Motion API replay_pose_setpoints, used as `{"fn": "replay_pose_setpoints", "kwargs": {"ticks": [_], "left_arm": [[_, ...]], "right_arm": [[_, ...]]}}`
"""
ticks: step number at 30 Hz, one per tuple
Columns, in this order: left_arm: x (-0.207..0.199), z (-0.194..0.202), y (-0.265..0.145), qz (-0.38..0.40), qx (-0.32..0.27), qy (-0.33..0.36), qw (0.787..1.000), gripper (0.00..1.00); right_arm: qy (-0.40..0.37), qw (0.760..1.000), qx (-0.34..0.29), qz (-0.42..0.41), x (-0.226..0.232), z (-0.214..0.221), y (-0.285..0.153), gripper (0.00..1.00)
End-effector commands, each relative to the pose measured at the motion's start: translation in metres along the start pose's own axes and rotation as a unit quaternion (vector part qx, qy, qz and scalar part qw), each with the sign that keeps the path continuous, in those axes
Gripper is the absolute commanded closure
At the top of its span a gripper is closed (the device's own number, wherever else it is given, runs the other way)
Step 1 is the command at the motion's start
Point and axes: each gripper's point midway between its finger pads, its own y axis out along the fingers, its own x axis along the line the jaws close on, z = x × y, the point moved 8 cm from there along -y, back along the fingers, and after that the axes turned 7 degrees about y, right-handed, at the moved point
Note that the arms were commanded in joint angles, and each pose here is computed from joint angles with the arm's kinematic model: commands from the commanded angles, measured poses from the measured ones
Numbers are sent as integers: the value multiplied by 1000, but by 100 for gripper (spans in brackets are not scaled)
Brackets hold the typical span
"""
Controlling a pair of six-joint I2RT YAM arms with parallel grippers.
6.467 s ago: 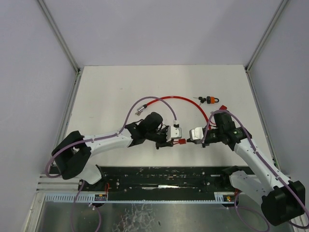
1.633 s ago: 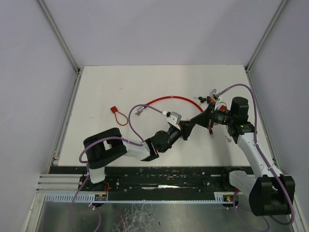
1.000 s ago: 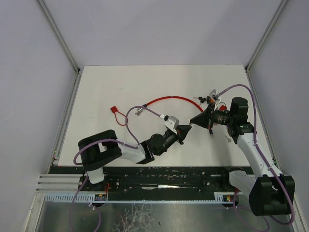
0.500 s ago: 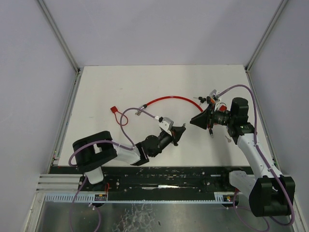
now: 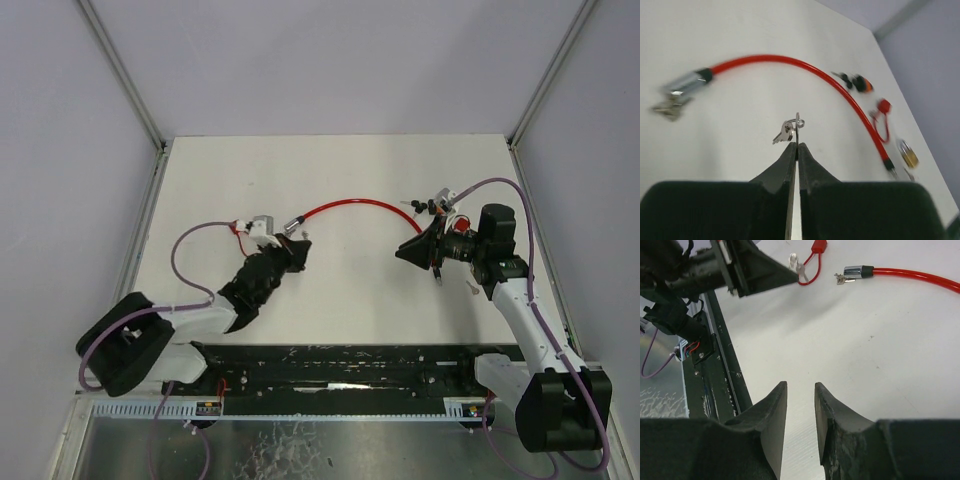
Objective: Lock with the key
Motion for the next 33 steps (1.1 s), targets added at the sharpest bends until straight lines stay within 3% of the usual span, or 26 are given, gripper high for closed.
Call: {"fn": "replay_pose_setpoints", "kwargs": {"ticks": [1, 11, 21, 23, 33], "left_arm": [[49, -5, -8, -119, 51, -59, 990, 100], [135, -26, 6, -300, 86, -101, 945, 100], [166, -32, 25, -386, 95, -104, 912, 100], [169, -33, 24, -393, 92, -107, 909, 92], [169, -38, 16, -387, 89, -116, 910, 74]], "right_arm": [[-30, 999, -11, 10, 0, -10, -4, 65], [-27, 999, -12, 17, -3, -8, -5, 66], [-28, 999, -9, 19, -4, -8, -5, 65], [-29, 999, -9, 20, -4, -9, -5, 66], [-32, 999, -12, 21, -3, -10, -7, 66]]}}
